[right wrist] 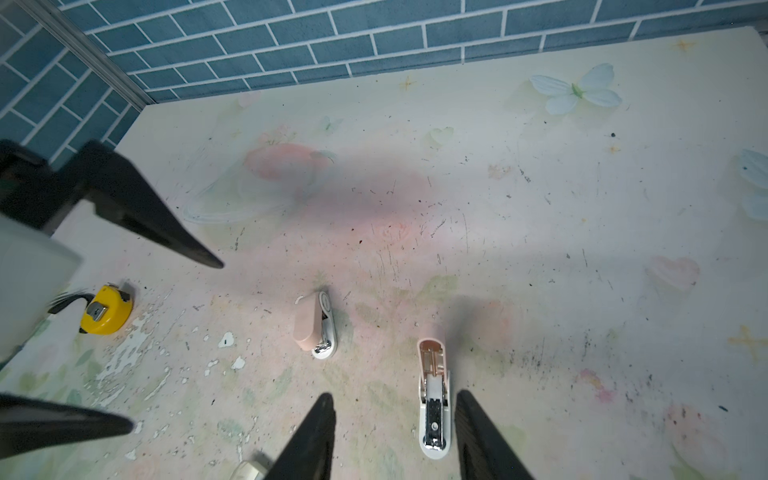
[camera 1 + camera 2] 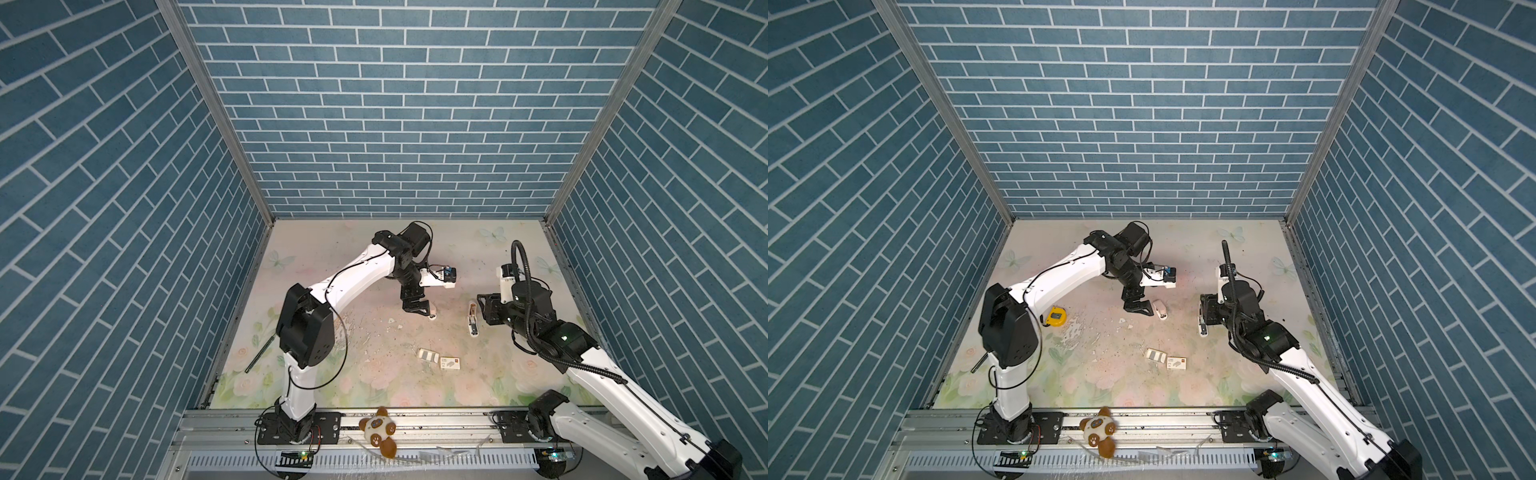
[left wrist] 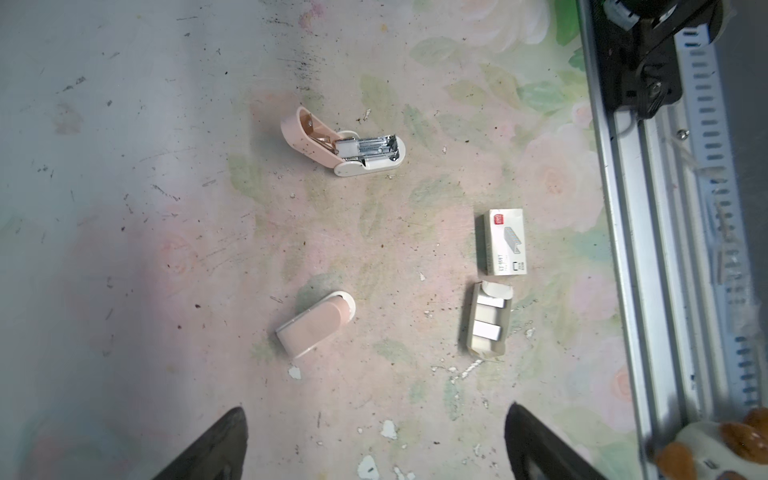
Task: Load the staples into the stapler
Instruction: 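Grasp the second pink stapler by its end with the left gripper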
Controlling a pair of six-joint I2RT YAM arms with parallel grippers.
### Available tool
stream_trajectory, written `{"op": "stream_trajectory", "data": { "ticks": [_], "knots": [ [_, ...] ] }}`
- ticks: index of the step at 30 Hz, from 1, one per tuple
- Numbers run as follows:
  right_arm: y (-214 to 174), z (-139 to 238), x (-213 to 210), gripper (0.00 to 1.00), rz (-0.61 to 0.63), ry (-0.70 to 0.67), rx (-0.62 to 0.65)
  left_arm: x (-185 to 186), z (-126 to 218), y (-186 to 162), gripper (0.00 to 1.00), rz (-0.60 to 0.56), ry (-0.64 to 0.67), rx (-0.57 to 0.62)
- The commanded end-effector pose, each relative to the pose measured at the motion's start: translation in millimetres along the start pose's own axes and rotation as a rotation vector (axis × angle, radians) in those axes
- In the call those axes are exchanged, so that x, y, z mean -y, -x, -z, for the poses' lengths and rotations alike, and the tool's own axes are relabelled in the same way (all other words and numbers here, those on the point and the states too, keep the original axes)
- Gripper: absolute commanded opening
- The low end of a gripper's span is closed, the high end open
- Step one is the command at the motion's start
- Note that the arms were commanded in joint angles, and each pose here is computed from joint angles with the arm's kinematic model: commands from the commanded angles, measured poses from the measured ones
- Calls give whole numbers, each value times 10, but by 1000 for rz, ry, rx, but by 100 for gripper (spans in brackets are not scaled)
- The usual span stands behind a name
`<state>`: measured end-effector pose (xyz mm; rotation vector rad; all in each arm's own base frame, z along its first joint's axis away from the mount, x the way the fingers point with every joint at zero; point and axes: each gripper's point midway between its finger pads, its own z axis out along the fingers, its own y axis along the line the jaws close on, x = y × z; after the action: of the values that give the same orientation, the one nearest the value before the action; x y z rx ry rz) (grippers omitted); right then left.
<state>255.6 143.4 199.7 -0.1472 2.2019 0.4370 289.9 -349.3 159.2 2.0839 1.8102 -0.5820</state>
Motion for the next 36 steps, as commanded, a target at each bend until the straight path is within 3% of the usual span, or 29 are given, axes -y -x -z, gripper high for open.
{"op": "stream_trajectory", "data": {
  "ticks": [1, 8, 14, 20, 28, 32, 36],
  "knots": [
    [-190, 134, 102, 47, -70, -25, -53, 74, -175, -50, 95, -115, -98, -80],
    [-382, 305, 251, 47, -126, -55, -44, 49, -611, -195, 89, -323, -164, -185],
    [-454, 370, 323, 46, -138, -75, -42, -64, -830, -285, 84, -438, -122, -230],
    [-490, 304, 329, 46, -125, -84, -63, -176, -928, -363, 76, -477, -97, -268],
    [-479, 223, 310, 45, -119, -81, -72, -229, -1085, -494, 57, -492, -102, -306],
    [-481, 213, 315, 45, -119, -82, -72, -243, -1143, -524, 56, -492, -106, -311],
    [-477, 211, 315, 45, -122, -80, -67, -248, -1167, -544, 47, -491, -106, -318]
  ]
}}
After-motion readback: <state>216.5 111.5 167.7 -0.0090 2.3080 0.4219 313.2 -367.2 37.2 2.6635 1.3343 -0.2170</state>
